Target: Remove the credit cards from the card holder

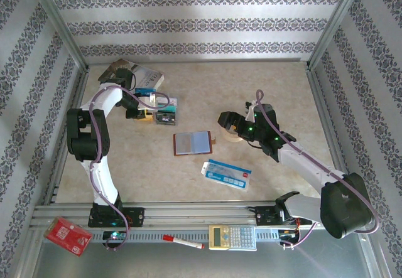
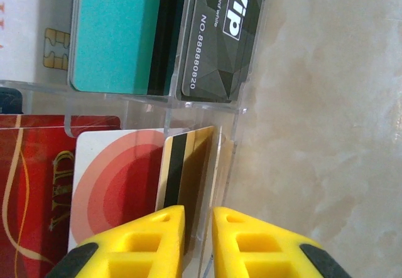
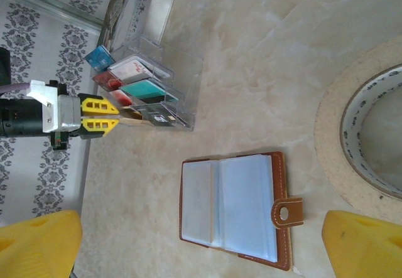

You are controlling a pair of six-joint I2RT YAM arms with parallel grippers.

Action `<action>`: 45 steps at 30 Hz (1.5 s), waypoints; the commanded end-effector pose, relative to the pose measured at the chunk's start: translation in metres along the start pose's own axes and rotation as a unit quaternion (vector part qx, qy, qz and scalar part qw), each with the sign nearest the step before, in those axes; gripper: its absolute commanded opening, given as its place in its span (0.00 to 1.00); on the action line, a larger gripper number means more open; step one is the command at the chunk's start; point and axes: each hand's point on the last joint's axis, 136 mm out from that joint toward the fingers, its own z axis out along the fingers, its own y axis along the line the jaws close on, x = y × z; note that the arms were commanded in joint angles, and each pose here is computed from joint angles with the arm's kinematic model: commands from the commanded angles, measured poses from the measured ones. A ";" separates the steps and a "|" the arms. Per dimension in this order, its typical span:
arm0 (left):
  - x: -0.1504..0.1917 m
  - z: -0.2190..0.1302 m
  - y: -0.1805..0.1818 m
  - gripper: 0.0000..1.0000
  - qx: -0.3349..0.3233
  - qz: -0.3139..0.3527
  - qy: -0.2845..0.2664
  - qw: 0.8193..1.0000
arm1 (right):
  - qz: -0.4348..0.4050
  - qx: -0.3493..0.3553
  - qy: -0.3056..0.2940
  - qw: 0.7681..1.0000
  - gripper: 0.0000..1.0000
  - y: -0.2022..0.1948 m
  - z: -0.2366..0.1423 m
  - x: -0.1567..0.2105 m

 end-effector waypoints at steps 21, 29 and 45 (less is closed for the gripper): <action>-0.052 -0.119 0.071 0.48 -0.260 -0.256 -0.205 0.908 | -0.111 0.085 0.046 0.989 0.96 0.000 0.031 0.037; -0.039 -0.142 0.074 0.49 -0.286 -0.516 -0.275 0.759 | -0.222 0.161 0.102 0.956 0.94 0.004 0.066 0.075; -0.029 -0.107 -0.039 0.67 -0.172 -0.682 -0.320 0.635 | -0.309 0.266 0.181 0.895 0.88 -0.007 0.120 0.115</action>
